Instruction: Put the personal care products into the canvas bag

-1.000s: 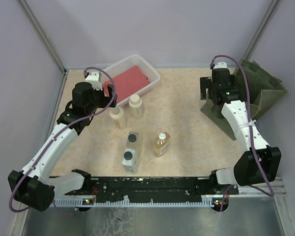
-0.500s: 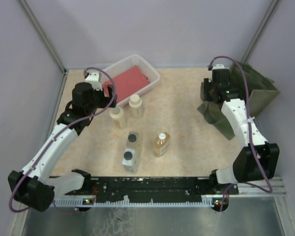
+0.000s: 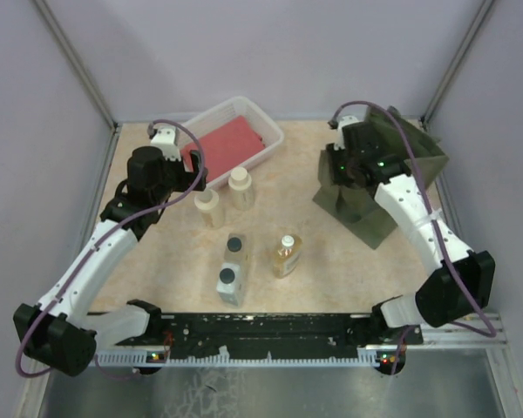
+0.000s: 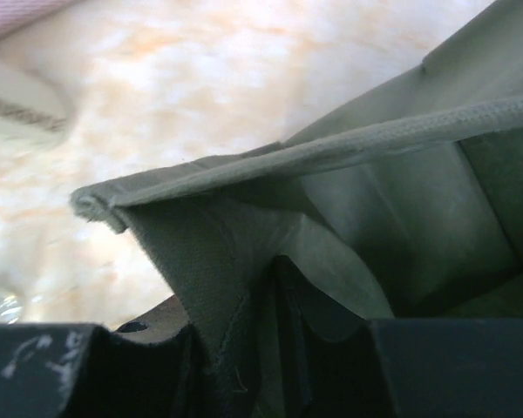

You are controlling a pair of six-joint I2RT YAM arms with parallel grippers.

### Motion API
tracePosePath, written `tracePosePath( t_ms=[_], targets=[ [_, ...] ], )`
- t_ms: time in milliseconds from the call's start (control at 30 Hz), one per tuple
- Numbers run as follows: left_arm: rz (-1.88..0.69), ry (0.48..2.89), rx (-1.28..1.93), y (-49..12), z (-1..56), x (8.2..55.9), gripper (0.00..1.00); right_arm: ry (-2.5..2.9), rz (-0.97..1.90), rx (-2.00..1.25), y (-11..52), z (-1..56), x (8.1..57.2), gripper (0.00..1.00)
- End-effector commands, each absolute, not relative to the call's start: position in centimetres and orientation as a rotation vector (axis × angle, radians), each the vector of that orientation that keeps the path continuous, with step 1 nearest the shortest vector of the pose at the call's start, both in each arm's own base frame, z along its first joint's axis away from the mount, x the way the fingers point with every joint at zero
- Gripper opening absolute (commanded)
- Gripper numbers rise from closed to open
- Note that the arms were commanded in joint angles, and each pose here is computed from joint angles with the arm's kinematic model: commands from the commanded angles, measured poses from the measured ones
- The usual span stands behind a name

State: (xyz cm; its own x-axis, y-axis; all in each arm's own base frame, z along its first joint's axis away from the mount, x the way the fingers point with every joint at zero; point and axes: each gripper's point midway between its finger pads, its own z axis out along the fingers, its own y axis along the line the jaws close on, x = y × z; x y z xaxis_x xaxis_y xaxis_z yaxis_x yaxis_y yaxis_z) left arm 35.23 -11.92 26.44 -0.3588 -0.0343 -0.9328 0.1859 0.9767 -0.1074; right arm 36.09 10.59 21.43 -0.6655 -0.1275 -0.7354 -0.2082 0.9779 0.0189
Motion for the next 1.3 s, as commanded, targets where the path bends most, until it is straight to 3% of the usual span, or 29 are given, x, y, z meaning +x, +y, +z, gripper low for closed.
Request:
tracePosePath(
  t_ms=[0,233,667,733,867,933,1067,1267],
  targets=[
    [-0.261,1.899,0.116,-12.2,27.3,34.7,1.0,2.222,0.297,-0.344,17.3,25.5,34.5,0.27],
    [-0.281,1.895,0.116,-12.4,27.6,34.4,1.0,2.219,0.327,-0.487,24.3,25.1,32.1,0.28],
    [-0.361,1.883,0.148,-13.7,26.6,34.1,1.0,2.235,0.274,-0.601,30.0,23.0,31.4,0.3],
    [-0.387,1.886,0.16,-14.2,26.3,34.1,1.0,2.229,0.267,-0.598,29.9,23.4,31.3,0.37],
    [-0.448,1.869,0.178,-15.4,25.9,34.4,1.0,2.212,0.242,-0.571,29.0,24.6,31.1,0.73],
    [-0.472,1.86,0.193,-16.2,25.8,34.7,1.0,2.207,0.221,-0.556,28.3,25.2,31.0,0.83],
    [-0.461,1.86,0.252,-18.0,25.8,35.7,1.0,2.185,0.207,-0.535,27.5,27.1,30.9,0.93],
    [-0.394,1.927,0.425,-21.4,24.4,38.2,1.0,2.144,0.228,-0.483,26.5,30.8,30.2,0.97]
  ],
)
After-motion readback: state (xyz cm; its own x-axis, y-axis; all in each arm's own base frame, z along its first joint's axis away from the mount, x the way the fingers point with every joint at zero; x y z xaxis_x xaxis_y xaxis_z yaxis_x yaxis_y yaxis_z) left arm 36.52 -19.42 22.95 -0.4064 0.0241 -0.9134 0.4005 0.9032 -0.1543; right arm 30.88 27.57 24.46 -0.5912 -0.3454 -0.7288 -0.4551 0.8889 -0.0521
